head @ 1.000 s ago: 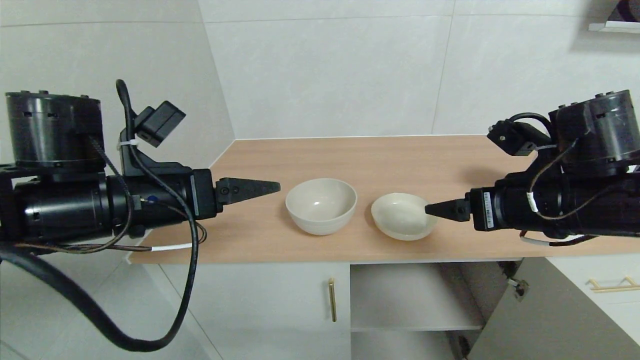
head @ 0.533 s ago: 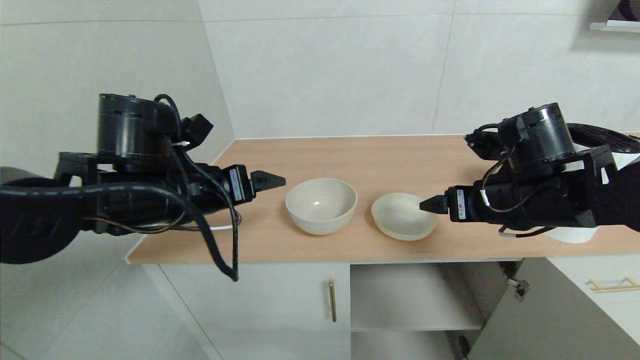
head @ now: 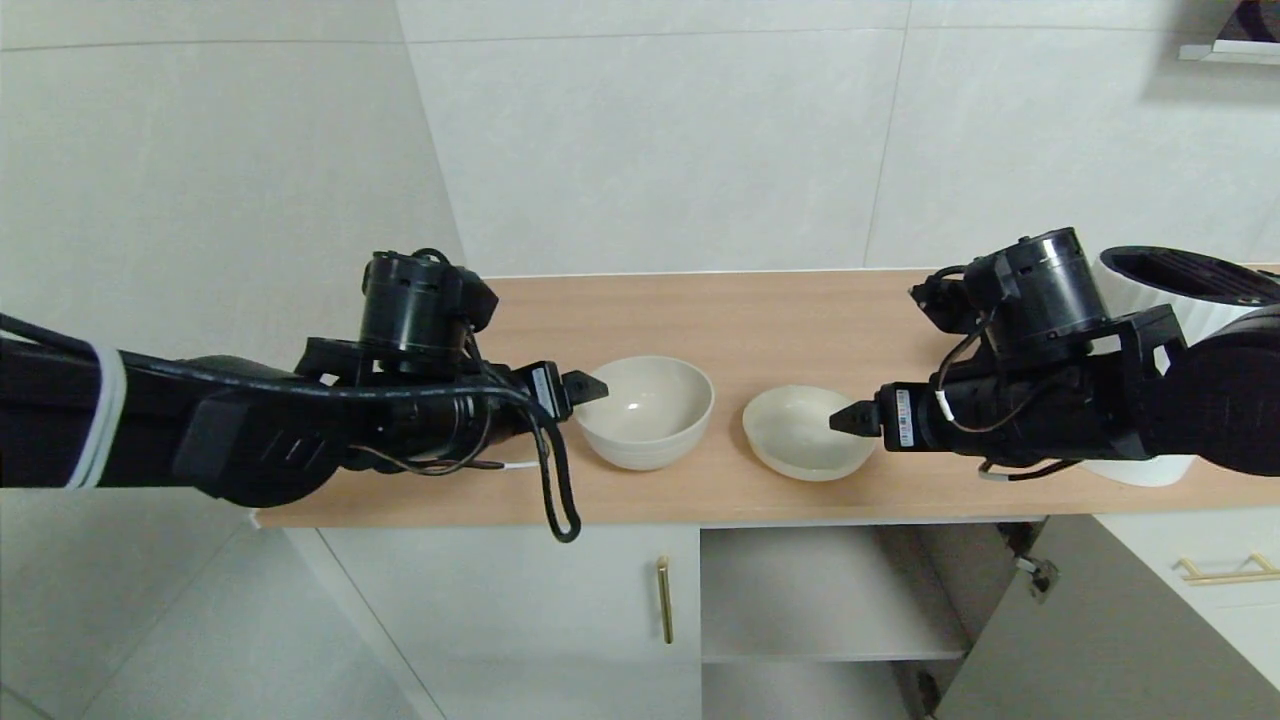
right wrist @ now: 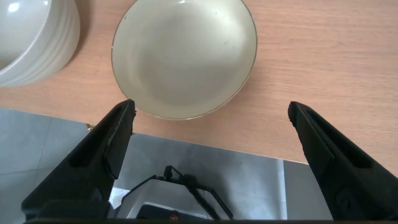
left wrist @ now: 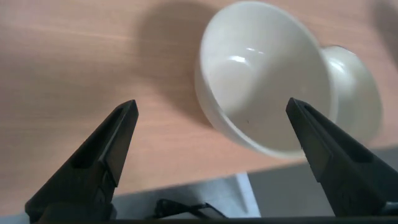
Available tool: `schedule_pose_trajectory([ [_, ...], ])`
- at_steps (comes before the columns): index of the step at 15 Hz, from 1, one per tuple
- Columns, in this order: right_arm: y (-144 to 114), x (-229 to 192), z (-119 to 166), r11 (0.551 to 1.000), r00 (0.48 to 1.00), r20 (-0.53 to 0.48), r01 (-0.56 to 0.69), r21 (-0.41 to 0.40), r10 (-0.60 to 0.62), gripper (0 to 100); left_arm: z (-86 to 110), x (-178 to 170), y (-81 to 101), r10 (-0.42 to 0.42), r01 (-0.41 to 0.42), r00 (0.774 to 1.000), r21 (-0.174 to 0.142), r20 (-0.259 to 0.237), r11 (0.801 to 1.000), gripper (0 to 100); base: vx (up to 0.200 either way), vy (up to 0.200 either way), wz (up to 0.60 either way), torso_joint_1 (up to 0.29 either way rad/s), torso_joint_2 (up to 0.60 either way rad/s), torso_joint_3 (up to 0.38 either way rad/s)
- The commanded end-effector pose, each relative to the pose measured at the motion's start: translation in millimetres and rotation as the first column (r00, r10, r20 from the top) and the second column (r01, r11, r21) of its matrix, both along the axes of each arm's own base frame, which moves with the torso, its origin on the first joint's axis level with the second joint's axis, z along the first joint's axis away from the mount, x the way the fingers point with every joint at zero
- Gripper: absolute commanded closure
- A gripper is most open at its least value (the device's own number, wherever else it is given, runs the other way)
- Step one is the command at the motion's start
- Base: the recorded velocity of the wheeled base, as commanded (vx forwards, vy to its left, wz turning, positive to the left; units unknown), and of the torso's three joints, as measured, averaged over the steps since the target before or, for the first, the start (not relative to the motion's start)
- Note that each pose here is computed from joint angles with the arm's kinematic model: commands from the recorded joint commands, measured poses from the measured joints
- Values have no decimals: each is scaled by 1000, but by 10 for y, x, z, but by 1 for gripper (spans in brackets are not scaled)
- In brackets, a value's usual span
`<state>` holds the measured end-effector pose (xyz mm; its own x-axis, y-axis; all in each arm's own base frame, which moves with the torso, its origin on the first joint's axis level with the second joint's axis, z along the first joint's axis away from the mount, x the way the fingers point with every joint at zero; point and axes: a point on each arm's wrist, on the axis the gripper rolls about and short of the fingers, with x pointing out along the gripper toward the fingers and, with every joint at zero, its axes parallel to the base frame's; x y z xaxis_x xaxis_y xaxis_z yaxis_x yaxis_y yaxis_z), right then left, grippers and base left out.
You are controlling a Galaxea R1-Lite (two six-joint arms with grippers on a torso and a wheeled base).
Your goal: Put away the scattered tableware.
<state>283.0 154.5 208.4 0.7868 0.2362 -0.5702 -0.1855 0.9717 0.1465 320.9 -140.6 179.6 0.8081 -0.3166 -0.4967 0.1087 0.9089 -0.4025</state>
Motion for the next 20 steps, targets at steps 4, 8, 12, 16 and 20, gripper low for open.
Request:
schedule_pose_trajectory([
  [4, -3, -6, -2, 1000, 1000, -1, 0, -1, 0, 0, -170, 115, -131, 20, -21, 998, -33, -53, 999, 0, 0, 0, 0, 0, 0, 0],
  [8, -3, -6, -2, 1000, 1000, -1, 0, -1, 0, 0, -175, 113, -141, 19, -21, 998, -31, -54, 999, 0, 0, 0, 0, 0, 0, 0],
  [12, -5, -9, 3, 1000, 1000, 0, 0, 0, 0, 0, -181, 103, -167, 15, -16, 998, -27, -53, 1000, 100, 0, 0, 0, 0, 0, 0],
  [16, -8, -14, 13, 1000, 1000, 3, 0, 2, 0, 0, -186, 104, -171, 22, -23, 998, -25, -54, 999, 100, 0, 0, 0, 0, 0, 0],
  [20, -10, -17, 17, 1000, 1000, 4, 0, 2, 0, 0, -158, 90, -171, 21, -23, 999, -28, -47, 999, 100, 0, 0, 0, 0, 0, 0],
])
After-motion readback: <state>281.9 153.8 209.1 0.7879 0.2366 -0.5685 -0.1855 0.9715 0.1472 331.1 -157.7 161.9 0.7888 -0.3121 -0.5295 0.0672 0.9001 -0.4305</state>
